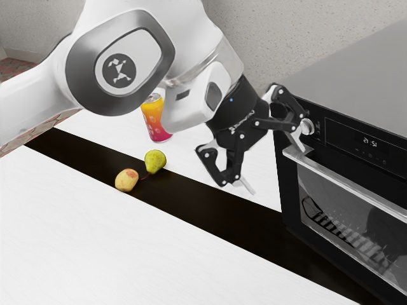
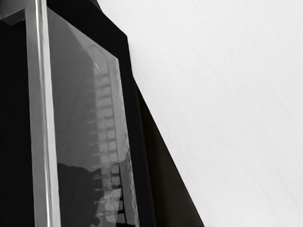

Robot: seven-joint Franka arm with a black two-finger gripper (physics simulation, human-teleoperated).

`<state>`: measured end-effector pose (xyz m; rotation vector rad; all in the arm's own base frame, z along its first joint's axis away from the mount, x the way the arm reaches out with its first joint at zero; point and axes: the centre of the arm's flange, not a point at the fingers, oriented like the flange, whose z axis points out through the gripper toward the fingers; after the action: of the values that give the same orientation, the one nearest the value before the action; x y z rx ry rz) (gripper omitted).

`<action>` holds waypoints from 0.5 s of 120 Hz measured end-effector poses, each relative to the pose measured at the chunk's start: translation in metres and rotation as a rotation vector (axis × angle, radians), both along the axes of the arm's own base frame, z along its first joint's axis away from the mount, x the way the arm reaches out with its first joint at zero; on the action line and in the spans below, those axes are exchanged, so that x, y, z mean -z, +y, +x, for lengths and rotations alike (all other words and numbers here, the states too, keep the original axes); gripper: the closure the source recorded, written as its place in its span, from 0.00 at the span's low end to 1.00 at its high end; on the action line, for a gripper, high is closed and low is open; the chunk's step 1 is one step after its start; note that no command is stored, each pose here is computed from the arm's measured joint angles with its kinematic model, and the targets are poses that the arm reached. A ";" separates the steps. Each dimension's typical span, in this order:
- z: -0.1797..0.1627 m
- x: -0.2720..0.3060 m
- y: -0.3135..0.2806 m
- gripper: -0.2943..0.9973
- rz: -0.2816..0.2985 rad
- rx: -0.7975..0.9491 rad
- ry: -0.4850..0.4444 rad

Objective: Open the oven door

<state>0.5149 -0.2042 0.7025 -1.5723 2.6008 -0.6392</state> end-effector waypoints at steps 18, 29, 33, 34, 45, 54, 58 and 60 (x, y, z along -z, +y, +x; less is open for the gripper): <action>0.008 0.027 -0.008 0.23 0.019 0.029 -0.039; 0.009 0.031 -0.021 0.23 0.022 0.053 -0.079; 0.011 0.031 -0.025 0.23 0.020 0.059 -0.092; 0.011 0.032 -0.025 0.23 0.019 0.060 -0.095; 0.016 0.031 -0.029 0.23 0.022 0.055 -0.130; 0.021 0.037 -0.031 0.23 0.031 0.047 -0.141; 0.025 0.041 -0.033 0.23 0.032 0.044 -0.142; 0.026 0.043 -0.033 0.23 0.032 0.043 -0.142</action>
<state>0.5409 -0.2377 0.6597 -1.4110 2.5338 -0.6819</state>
